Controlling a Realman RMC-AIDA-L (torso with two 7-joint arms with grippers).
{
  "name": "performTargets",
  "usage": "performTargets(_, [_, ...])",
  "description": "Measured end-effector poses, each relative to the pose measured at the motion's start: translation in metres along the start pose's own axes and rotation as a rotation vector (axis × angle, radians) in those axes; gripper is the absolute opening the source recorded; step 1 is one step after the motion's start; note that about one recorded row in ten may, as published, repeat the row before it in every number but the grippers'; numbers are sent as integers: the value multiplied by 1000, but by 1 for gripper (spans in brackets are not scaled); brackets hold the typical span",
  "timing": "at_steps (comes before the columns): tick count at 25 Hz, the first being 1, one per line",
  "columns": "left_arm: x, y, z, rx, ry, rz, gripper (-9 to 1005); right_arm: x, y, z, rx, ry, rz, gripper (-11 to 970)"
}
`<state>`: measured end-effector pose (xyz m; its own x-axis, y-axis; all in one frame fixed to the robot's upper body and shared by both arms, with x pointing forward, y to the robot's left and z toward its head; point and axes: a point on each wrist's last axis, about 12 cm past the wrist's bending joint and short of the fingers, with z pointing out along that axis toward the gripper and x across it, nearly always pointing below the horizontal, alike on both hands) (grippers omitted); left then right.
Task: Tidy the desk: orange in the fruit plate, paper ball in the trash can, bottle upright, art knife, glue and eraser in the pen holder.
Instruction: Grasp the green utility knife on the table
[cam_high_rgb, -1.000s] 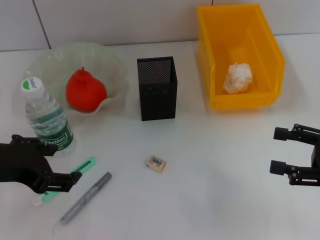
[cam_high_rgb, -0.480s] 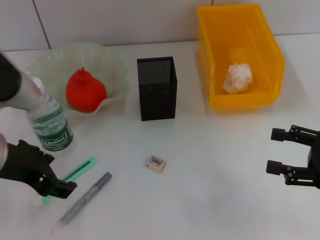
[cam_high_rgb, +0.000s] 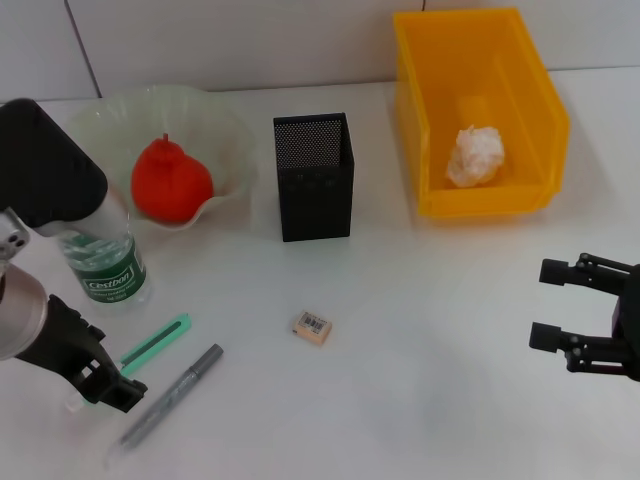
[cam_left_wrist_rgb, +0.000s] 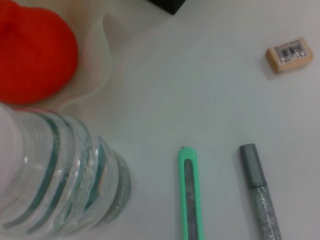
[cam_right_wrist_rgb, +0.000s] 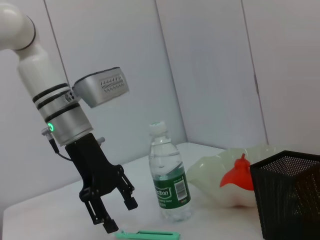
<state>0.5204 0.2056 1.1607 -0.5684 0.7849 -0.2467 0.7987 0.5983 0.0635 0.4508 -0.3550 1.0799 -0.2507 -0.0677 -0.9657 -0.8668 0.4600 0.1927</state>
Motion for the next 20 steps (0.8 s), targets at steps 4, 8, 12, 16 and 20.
performTargets(4, [-1,2,9,-13,37,-4,765,1,0,1,-1,1,-3,826])
performTargets(8, [-1,5,16,-15,56,-12,760,1,0,1,-1,4,-5,826])
performTargets(12, [-2,6,16,-21,54,-13,754,1,0,1,-1,5,-6,825])
performTargets(16, [-5,6,22,-26,59,-6,748,2,0,1,-1,15,-9,825])
performTargets(20, [-6,5,23,-25,61,3,742,2,-1,1,-1,17,-10,825])
